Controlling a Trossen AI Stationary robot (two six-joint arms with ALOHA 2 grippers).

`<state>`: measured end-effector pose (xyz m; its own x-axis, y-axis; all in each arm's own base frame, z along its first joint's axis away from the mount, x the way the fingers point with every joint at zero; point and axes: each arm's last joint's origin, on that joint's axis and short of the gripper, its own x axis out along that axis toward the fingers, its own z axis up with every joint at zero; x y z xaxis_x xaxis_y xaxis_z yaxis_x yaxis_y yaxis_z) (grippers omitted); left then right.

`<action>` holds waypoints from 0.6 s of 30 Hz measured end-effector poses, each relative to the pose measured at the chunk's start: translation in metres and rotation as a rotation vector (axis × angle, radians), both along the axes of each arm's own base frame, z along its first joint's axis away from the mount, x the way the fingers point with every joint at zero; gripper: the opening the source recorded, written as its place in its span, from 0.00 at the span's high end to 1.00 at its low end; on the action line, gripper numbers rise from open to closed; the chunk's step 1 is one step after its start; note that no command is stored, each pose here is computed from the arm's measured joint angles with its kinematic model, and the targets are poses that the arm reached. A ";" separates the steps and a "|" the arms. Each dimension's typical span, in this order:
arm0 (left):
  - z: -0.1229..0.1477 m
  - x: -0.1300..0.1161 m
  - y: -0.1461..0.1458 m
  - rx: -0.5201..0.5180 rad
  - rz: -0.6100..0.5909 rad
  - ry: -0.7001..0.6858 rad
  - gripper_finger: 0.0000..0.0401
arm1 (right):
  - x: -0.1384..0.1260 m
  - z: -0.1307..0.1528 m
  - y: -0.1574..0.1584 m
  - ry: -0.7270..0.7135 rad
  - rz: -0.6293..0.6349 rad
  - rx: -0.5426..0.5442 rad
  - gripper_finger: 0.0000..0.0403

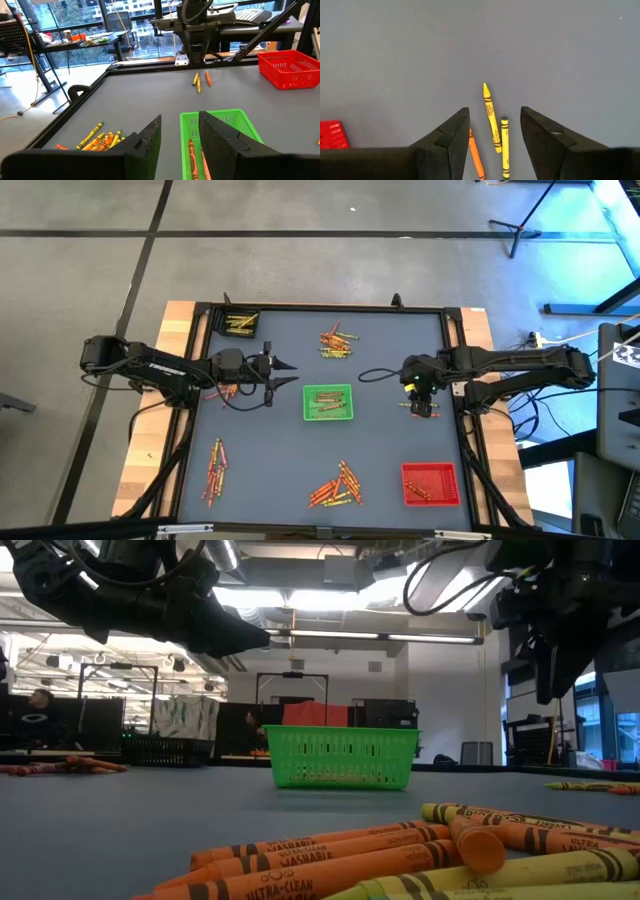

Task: Sort crayons
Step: Put the light green crayon into the black bin

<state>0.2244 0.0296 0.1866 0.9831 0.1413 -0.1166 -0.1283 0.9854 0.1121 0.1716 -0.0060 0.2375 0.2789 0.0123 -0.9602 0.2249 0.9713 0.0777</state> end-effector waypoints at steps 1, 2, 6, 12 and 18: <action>0.000 0.000 0.000 0.000 0.000 0.000 0.71 | 0.001 -0.001 0.000 0.007 0.001 0.004 0.57; 0.000 0.000 0.000 0.000 0.000 0.000 0.71 | 0.002 -0.002 0.000 0.016 0.001 0.004 0.57; 0.000 0.000 0.000 0.000 0.000 0.000 0.71 | 0.009 -0.010 0.000 0.053 0.005 0.016 0.57; 0.000 0.000 0.000 0.000 0.000 0.000 0.71 | 0.023 -0.026 0.000 0.133 0.013 0.022 0.57; 0.000 0.000 0.000 0.000 0.000 0.000 0.71 | 0.030 -0.052 0.000 0.118 0.063 0.032 0.57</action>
<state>0.2244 0.0296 0.1866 0.9830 0.1413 -0.1169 -0.1283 0.9854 0.1121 0.2013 -0.0060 0.1857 0.1613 0.0569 -0.9853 0.1732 0.9812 0.0850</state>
